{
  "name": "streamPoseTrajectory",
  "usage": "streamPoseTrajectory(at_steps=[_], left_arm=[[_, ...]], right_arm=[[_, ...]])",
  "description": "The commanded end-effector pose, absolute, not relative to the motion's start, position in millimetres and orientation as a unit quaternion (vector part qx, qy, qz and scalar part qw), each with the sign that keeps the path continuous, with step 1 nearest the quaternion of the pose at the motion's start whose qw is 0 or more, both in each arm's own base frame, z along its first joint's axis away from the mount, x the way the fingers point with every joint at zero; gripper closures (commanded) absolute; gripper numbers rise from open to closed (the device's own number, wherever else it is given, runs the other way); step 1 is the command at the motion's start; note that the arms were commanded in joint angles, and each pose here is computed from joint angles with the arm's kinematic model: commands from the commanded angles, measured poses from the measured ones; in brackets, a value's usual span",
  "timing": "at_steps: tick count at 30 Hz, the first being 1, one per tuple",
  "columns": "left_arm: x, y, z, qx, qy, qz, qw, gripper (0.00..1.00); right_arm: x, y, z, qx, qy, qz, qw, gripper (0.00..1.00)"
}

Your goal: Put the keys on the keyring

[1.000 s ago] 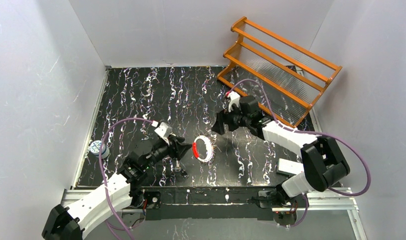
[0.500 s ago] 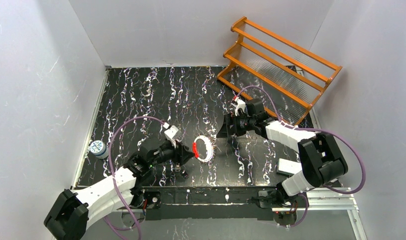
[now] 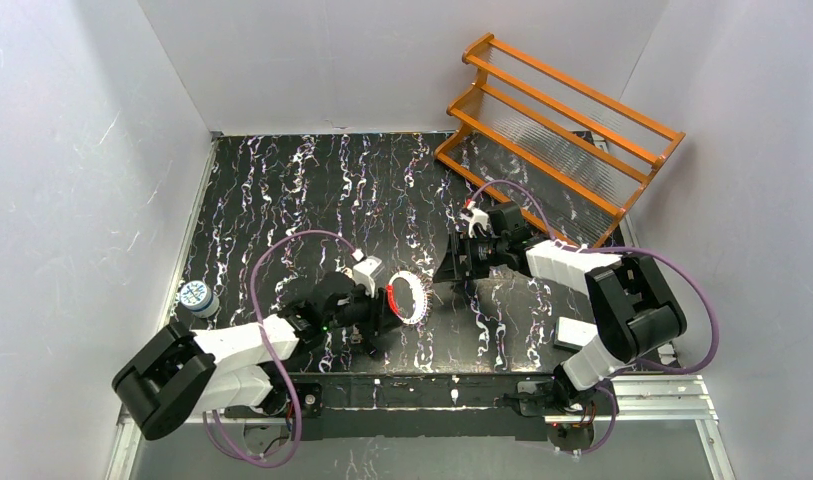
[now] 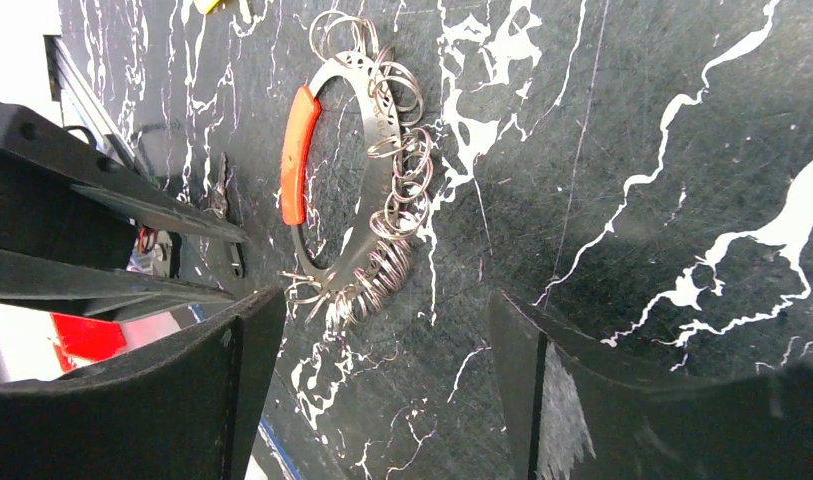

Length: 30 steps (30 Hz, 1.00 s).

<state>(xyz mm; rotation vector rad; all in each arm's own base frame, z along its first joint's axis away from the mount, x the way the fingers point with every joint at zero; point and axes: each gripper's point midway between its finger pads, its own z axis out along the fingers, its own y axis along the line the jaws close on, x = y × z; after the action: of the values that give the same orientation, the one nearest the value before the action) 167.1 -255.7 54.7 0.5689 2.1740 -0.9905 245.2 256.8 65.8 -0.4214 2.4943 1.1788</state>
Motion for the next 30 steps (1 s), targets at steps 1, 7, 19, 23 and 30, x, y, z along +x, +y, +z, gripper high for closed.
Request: streamPoseTrajectory(at_steps=[1, 7, 19, 23, 30], left_arm=[[178, -266, 61, 0.18, 0.841, -0.375, 0.346, 0.64], [179, -273, 60, 0.175, 0.84, -0.376, 0.349, 0.67], [179, -276, 49, 0.19, 0.847, -0.36, 0.342, 0.68], [178, -280, 46, 0.199, 0.845, -0.364, 0.337, 0.7], [178, -283, 45, 0.205, 0.845, -0.363, 0.336, 0.71]], right_arm=[[247, 265, 74, -0.156, 0.869, 0.437, 0.169, 0.19], [244, 266, 74, -0.159, 0.868, 0.442, 0.162, 0.22], [242, 269, 74, -0.167, 0.863, 0.452, 0.152, 0.25], [242, 269, 74, -0.169, 0.862, 0.454, 0.15, 0.25], [238, 269, 75, -0.169, 0.862, 0.456, 0.139, 0.27]])
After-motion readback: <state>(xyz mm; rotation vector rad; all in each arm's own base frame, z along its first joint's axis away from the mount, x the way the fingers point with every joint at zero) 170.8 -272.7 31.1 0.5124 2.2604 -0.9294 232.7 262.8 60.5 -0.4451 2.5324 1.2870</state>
